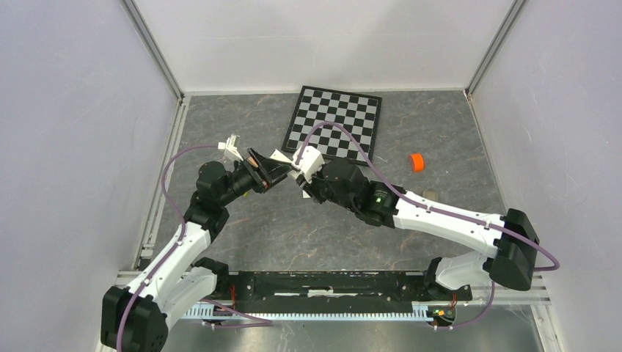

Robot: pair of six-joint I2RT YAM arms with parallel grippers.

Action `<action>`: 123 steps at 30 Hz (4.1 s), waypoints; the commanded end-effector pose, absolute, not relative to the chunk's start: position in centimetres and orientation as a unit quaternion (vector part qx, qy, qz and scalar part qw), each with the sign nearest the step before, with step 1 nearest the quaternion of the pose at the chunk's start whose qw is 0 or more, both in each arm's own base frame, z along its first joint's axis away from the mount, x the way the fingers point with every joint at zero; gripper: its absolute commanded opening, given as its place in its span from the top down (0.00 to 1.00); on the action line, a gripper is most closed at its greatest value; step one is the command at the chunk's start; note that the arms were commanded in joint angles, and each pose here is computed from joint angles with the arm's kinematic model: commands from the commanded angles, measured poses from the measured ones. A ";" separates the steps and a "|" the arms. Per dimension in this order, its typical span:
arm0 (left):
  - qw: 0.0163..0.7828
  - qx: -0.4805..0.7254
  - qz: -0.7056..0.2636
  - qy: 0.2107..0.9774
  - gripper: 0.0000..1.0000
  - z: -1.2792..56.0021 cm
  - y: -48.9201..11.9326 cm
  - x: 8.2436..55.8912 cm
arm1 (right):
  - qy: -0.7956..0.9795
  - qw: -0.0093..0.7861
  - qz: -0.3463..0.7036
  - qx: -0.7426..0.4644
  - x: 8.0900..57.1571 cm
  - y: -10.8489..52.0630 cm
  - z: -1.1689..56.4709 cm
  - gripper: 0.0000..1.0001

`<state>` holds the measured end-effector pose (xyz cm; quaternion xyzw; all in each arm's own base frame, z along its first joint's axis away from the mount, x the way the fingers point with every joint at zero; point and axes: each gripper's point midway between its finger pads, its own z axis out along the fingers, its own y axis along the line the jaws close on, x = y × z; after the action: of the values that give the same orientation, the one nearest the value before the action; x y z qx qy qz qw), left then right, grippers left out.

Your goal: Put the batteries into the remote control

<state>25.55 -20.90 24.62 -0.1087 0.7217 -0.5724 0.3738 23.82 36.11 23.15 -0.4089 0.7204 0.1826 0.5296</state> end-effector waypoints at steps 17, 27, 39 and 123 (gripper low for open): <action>0.350 -0.196 -0.418 0.815 0.01 18.5 -15.0 27.0 | 0.670 0.354 0.123 -0.640 18.9 29.2 8.8 0.96; 0.292 -0.194 -0.430 0.832 0.07 15.1 -16.0 26.3 | 0.649 0.307 0.116 -0.687 20.7 30.4 5.8 0.96; 0.250 -0.192 -0.449 0.836 0.08 13.2 -17.1 26.5 | 0.678 0.229 0.118 -0.688 22.5 29.1 3.5 0.79; 0.188 -0.158 -0.403 0.882 0.69 5.5 -25.6 30.8 | 0.884 0.324 0.331 -0.065 29.5 27.0 6.0 0.62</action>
<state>31.39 -23.82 2.48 -0.1741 0.9008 -0.3502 0.1884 30.17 24.14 2.36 -0.0505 0.9153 0.2512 0.3107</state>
